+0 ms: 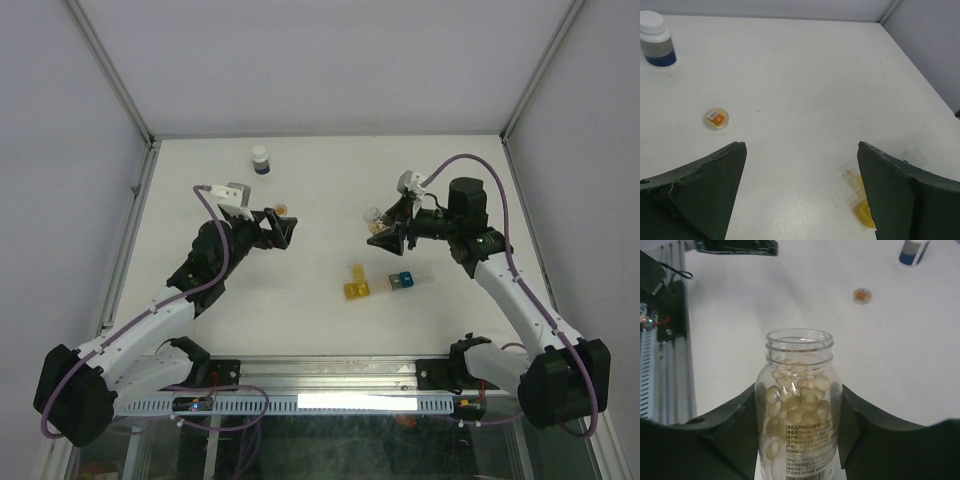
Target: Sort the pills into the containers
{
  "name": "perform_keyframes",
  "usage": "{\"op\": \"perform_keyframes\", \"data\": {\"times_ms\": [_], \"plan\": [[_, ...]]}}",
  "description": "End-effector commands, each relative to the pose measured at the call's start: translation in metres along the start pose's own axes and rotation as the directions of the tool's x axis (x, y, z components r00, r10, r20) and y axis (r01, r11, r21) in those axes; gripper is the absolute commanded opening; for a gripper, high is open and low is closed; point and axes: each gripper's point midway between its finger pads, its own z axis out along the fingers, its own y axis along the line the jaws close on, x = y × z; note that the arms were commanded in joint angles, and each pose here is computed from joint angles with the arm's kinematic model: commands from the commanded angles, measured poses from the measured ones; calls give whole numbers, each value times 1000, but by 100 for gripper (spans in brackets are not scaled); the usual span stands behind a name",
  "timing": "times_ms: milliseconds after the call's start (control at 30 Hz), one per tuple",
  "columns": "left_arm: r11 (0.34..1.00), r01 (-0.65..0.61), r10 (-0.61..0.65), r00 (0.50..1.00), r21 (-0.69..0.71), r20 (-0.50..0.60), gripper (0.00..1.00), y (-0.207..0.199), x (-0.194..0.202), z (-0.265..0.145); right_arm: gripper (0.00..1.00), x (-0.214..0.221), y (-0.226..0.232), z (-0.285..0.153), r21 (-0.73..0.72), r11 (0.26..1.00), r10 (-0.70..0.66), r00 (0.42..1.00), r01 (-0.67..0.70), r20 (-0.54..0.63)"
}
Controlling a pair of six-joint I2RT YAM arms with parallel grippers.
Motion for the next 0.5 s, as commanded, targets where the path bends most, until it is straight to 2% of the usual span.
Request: {"op": "perform_keyframes", "data": {"times_ms": [0,100,267,333,467], "plan": [[993,116,-117,992,-16,-46,95,5,-23,15,0,-55,30,-18,-152,987,-17,977,50,212],[983,69,-93,987,-171,-133,94,36,-10,33,0,-65,46,-41,-162,984,-35,964,80,265],[949,-67,-42,942,-309,-334,92,71,17,64,0,-79,69,-65,-173,978,-67,955,121,289],[934,-109,-25,930,-341,-366,91,83,18,75,0,-78,71,-67,-162,980,-65,953,117,294],[926,-152,-21,893,-345,-449,81,97,31,101,0,-73,70,-67,-162,982,-50,956,100,289]]}}
